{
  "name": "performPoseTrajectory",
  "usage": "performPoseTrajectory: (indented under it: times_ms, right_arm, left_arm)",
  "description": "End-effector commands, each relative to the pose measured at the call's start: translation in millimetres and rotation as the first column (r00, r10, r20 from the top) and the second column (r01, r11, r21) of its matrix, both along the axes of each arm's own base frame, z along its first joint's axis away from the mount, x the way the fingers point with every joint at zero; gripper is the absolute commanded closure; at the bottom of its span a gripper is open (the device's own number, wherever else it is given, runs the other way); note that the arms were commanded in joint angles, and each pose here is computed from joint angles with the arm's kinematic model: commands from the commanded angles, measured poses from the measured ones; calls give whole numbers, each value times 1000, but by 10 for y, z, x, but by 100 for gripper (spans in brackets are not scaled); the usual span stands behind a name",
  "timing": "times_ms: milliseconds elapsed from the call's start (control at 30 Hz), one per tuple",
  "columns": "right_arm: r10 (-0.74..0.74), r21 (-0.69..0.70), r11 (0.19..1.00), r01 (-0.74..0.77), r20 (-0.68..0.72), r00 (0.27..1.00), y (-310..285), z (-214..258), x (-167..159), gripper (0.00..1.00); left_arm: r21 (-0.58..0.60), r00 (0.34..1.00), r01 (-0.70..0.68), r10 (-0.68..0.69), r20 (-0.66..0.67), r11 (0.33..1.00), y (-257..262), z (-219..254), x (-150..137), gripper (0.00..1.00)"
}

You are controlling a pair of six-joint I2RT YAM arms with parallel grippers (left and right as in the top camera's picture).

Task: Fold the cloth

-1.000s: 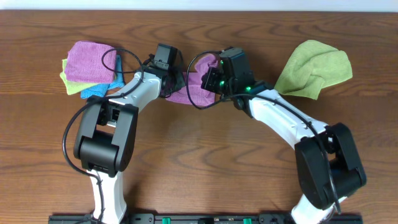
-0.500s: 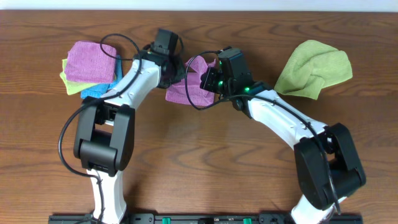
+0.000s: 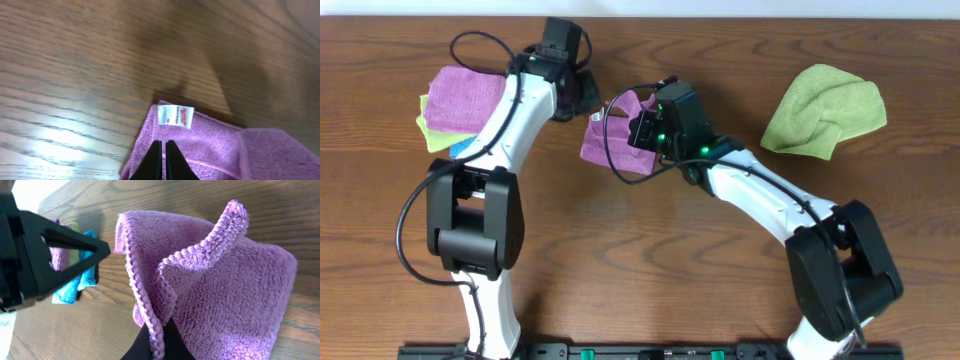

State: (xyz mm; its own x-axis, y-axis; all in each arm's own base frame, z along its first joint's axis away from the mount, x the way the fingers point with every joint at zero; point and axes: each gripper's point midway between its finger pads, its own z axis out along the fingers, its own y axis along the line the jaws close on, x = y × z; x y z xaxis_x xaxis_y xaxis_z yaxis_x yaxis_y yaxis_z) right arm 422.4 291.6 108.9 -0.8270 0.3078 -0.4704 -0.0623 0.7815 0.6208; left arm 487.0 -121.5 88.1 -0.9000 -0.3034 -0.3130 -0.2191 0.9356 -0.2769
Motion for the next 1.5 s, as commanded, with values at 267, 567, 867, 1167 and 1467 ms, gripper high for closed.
performPoseTrajectory:
  times_ms: [267, 567, 867, 1167, 1467]
  right_arm:
    - [3, 23, 1000, -3, 12, 1000, 232, -122, 114, 99]
    - [43, 28, 999, -43, 11, 999, 541, -169, 219, 99]
    - [54, 10, 999, -53, -14, 998, 599, -314, 191, 99]
    - [77, 14, 997, -77, -19, 997, 693, -376, 134, 87]
    - [121, 25, 992, -121, -17, 992, 758, -362, 79, 46]
  left_arm:
    - [45, 1000, -13, 12, 29, 999, 325, 145, 85, 94]
    - [48, 999, -36, 36, 11, 998, 450, 139, 60, 94]
    - [47, 999, -49, 48, 12, 998, 508, 143, 71, 94]
    - [47, 999, -49, 48, 13, 998, 508, 145, 72, 94]
    - [48, 998, -52, 50, 26, 997, 517, 198, 77, 94]
